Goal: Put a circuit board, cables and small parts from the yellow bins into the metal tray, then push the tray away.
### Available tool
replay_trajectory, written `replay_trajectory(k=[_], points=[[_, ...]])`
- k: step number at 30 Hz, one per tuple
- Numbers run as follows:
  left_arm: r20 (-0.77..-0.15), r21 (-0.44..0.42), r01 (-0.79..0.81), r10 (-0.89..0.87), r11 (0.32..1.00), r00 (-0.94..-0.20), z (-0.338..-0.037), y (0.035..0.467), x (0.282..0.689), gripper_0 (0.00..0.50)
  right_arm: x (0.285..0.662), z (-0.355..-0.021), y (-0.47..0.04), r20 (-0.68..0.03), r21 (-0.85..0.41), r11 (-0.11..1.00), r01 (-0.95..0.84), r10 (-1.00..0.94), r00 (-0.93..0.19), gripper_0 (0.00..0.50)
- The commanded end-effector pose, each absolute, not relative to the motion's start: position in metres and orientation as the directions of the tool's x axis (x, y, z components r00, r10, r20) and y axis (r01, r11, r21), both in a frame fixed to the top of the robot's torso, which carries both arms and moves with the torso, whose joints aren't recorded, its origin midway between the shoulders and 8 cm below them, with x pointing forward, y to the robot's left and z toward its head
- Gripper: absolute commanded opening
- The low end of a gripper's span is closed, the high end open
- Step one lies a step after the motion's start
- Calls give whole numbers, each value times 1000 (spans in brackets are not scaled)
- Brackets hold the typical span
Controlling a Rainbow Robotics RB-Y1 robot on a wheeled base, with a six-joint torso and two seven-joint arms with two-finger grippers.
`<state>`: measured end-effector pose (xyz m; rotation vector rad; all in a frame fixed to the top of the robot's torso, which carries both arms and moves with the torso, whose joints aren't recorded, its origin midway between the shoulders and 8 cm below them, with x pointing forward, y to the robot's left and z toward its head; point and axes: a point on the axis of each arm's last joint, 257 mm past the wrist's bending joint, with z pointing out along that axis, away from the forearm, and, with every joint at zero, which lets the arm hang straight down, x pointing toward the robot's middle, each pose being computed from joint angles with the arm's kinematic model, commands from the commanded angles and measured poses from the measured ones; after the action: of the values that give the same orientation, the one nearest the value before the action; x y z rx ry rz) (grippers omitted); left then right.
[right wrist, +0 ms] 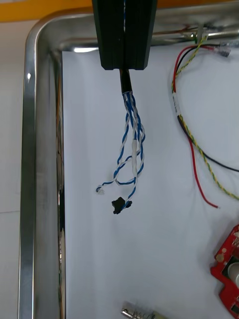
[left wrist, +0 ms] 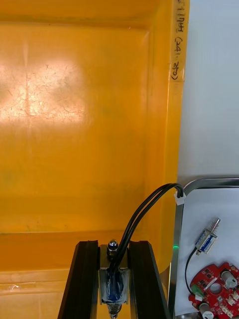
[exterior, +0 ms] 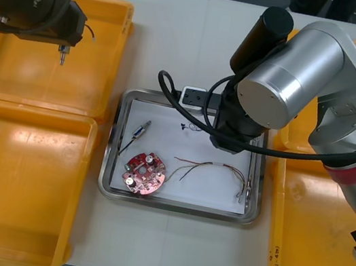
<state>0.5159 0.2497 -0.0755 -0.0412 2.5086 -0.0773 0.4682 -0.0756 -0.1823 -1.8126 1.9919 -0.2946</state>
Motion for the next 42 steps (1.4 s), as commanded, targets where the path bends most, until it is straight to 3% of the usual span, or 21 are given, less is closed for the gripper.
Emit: replay_trajectory(k=[1, 11, 34, 36, 37, 38, 40, 42], points=[[-602, -54, -25, -53, 998, -797, -72, 253, 512, 0, 474, -193, -57, -182, -467, 124, -875, -982, -42, 0], [-602, -59, -27, -57, 998, -797, -72, 252, 512, 0, 487, -209, -70, -125, -509, 98, -855, -991, -39, 0], [-606, -66, -36, -69, 997, -793, -70, 252, 512, 1, 519, -222, -105, -101, -551, 91, -830, -994, -42, 0], [-606, -67, -35, -69, 997, -792, -70, 251, 512, 0, 518, -222, -104, -104, -547, 92, -832, -994, -42, 44], [-607, -68, -36, -70, 997, -791, -69, 251, 512, 1, 517, -224, -104, -104, -543, 92, -835, -994, -42, 133], [-607, -70, -36, -71, 997, -792, -69, 251, 512, 2, 518, -223, -106, -101, -545, 91, -833, -994, -43, 313], [-607, -70, -37, -72, 997, -792, -69, 251, 512, 1, 518, -223, -106, -101, -545, 91, -833, -994, -43, 500], [-607, -72, -39, -75, 997, -791, -69, 250, 512, 0, 518, -223, -106, -101, -544, 91, -834, -994, -43, 500]])
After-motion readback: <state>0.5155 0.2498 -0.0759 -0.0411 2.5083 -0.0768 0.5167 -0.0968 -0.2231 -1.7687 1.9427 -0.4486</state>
